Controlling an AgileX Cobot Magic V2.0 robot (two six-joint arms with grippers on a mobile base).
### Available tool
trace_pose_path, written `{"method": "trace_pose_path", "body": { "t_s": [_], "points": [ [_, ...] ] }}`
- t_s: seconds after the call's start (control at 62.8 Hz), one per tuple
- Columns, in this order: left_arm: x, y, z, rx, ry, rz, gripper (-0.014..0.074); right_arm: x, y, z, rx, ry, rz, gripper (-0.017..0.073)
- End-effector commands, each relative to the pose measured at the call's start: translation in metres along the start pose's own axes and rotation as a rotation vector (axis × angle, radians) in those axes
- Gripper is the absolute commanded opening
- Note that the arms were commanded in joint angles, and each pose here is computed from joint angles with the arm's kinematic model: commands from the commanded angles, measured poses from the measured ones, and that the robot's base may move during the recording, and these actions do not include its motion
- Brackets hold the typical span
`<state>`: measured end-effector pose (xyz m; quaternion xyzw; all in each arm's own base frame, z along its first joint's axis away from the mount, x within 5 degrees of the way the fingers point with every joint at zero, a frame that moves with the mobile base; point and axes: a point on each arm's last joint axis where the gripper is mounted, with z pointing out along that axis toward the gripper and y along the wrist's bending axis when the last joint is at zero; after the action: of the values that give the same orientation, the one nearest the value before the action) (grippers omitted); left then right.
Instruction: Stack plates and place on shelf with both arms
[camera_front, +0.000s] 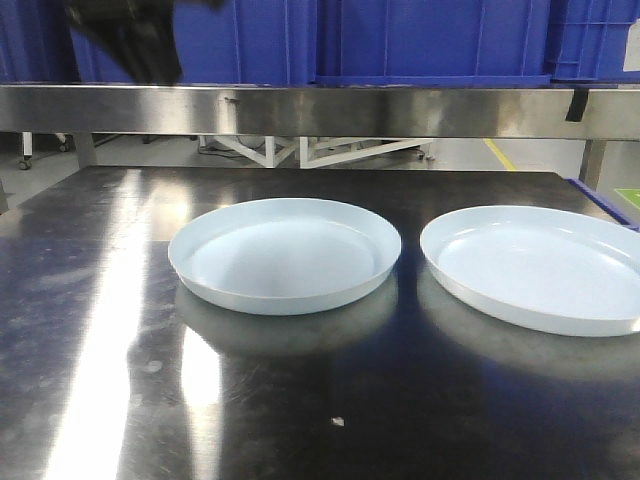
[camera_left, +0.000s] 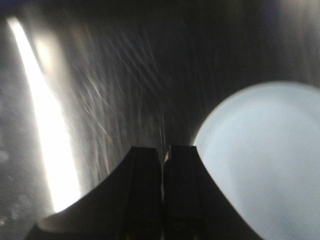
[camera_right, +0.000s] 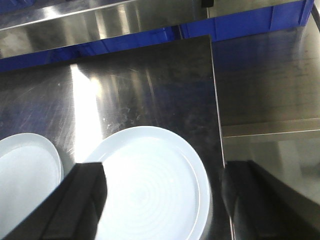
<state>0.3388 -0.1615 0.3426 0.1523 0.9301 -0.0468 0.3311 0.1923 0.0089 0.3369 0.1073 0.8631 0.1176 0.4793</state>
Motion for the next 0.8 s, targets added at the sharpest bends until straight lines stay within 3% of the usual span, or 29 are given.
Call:
{"method": "trace_pose_path", "body": {
  "t_s": [0.0,0.223,0.478,0.589,0.78],
  "points": [
    [-0.022,0.011,-0.069,0.033,-0.262,-0.063,0.0092,-0.016,0.005,-0.007,-0.025,-0.100,-0.006,0.0592],
    [-0.008,0.049,-0.144,-0.004,-0.483,-0.208,0.0092,-0.016,0.005,-0.003,-0.021,-0.088,-0.004,0.0592],
    [0.052,0.086,-0.183,-0.127,-0.588,-0.299,0.0092,-0.016,0.005,-0.003,-0.021,-0.088,-0.004,0.0592],
    [0.086,0.091,-0.189,-0.164,-0.613,-0.326,0.0092,-0.016,0.005,-0.003,-0.021,-0.088,-0.004,0.0592],
    [0.144,0.084,-0.187,-0.172,-0.660,-0.323,0.0092,-0.016,0.005,-0.003,-0.020,-0.087,-0.004,0.0592]
  ]
}}
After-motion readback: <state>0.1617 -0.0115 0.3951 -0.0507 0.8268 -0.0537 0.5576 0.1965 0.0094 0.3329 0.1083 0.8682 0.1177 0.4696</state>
